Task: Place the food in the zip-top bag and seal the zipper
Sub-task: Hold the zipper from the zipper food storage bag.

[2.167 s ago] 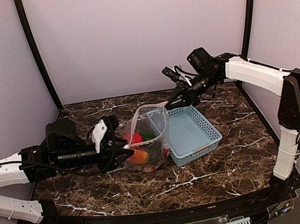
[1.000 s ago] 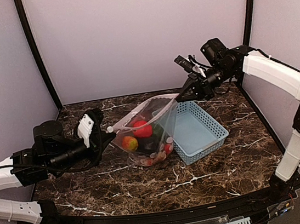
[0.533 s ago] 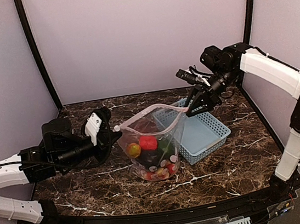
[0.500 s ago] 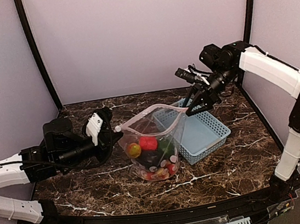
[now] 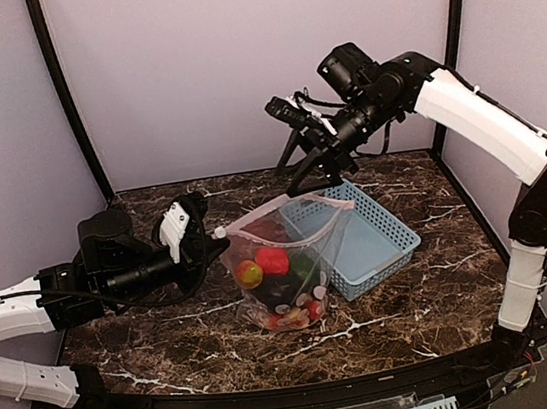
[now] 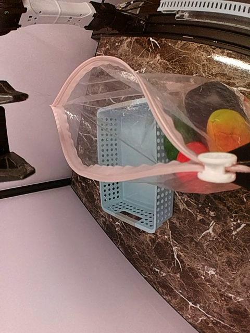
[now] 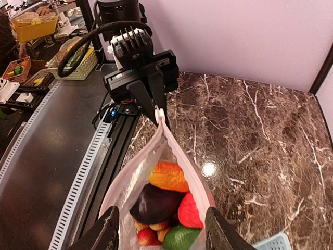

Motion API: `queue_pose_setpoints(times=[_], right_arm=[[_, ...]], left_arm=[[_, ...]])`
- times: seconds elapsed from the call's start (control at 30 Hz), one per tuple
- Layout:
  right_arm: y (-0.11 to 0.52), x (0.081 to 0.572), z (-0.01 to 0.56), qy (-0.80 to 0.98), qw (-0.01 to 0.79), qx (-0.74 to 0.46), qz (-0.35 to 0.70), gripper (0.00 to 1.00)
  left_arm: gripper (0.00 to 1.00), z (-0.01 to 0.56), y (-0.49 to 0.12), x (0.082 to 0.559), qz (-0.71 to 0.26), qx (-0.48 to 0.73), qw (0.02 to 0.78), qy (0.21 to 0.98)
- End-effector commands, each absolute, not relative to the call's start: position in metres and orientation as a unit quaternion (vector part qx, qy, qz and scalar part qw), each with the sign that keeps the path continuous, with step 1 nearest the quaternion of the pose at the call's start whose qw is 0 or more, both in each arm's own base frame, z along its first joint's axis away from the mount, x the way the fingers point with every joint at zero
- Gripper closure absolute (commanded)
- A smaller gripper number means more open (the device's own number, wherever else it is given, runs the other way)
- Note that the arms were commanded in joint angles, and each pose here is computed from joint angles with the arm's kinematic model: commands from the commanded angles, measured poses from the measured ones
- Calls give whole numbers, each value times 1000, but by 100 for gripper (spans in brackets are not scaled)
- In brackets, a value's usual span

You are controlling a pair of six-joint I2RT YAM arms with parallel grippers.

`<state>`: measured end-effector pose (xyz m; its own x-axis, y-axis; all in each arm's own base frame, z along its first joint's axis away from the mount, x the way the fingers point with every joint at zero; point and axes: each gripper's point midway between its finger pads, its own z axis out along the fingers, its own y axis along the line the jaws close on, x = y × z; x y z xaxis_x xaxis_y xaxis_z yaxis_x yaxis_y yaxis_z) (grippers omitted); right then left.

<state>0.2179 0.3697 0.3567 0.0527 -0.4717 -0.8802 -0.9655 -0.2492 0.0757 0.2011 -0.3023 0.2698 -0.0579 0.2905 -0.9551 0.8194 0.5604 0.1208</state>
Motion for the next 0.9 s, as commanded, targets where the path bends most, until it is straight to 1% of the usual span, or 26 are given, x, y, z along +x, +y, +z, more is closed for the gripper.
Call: queue_pose_setpoints(times=[0.0,0.27,0.53,0.67,0.87], right_arm=[[409,228,359,546,310,-658,416,47],[447,212,359,522,305,-670,430,48],[467,187,350,519,269,-670,459,48],[474,180,336,527,255,-673,451,52],[480,189,330,547,261,-664,438,61]], left_arm=[[99,296,-304,198,-254,407,577,662],[99,300,-309,197,-254,420,572,657],[99,303,-310,198,-251,423,571,657],[99,304,-309,199,-250,419,575,657],[99,306,-310,198,-257,417,578,653]])
